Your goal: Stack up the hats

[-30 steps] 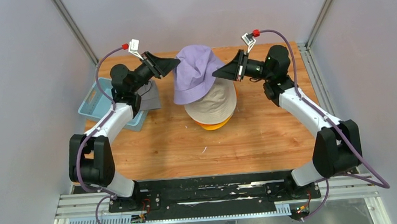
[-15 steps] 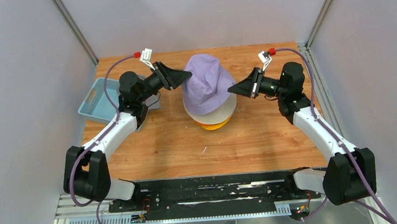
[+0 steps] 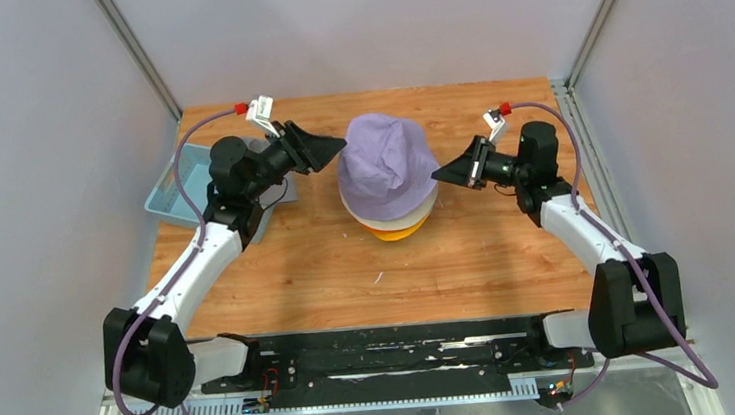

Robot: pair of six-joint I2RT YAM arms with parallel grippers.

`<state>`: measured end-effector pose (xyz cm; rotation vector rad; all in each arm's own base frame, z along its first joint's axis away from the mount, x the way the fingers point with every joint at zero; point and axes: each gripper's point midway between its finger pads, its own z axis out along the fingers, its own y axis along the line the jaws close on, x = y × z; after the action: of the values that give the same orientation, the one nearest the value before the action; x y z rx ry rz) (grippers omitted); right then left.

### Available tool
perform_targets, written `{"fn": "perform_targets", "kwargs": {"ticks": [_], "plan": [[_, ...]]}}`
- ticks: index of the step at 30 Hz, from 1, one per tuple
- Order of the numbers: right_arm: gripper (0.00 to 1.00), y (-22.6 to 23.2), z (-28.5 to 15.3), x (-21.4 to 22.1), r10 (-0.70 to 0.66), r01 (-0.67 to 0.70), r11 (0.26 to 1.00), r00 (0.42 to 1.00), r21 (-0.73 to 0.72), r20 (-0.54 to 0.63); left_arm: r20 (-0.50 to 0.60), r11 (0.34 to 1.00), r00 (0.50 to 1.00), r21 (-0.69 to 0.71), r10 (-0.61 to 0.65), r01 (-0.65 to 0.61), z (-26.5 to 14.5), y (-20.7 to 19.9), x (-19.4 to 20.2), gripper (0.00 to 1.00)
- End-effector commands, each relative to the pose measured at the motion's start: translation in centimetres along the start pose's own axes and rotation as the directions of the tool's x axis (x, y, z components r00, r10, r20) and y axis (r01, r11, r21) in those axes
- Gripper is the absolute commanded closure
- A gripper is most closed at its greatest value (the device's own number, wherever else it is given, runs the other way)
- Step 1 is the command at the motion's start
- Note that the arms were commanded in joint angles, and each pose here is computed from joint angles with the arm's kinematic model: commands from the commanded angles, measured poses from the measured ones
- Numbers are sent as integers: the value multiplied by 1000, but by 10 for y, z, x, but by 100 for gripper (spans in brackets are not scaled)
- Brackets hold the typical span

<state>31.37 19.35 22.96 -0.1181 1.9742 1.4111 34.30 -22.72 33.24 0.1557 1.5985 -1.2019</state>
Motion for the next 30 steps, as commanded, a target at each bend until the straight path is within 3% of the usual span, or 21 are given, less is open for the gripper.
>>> {"fn": "perform_targets", "kwargs": {"ticks": [1, 17, 30], "plan": [[100, -25, -4, -4, -7, 6, 998, 1000, 63, 16, -26, 999, 1000, -44, 2, -3, 6, 13, 6, 41], [100, -82, 16, -17, 86, -81, 986, 996, 144, -28, -39, 992, 999, -124, -30, 25, 41, 52, 6, 41], [99, -90, 24, -25, 81, -76, 987, 996, 138, -31, -43, 953, 999, -302, -22, 8, 28, 95, 21, 41]]}}
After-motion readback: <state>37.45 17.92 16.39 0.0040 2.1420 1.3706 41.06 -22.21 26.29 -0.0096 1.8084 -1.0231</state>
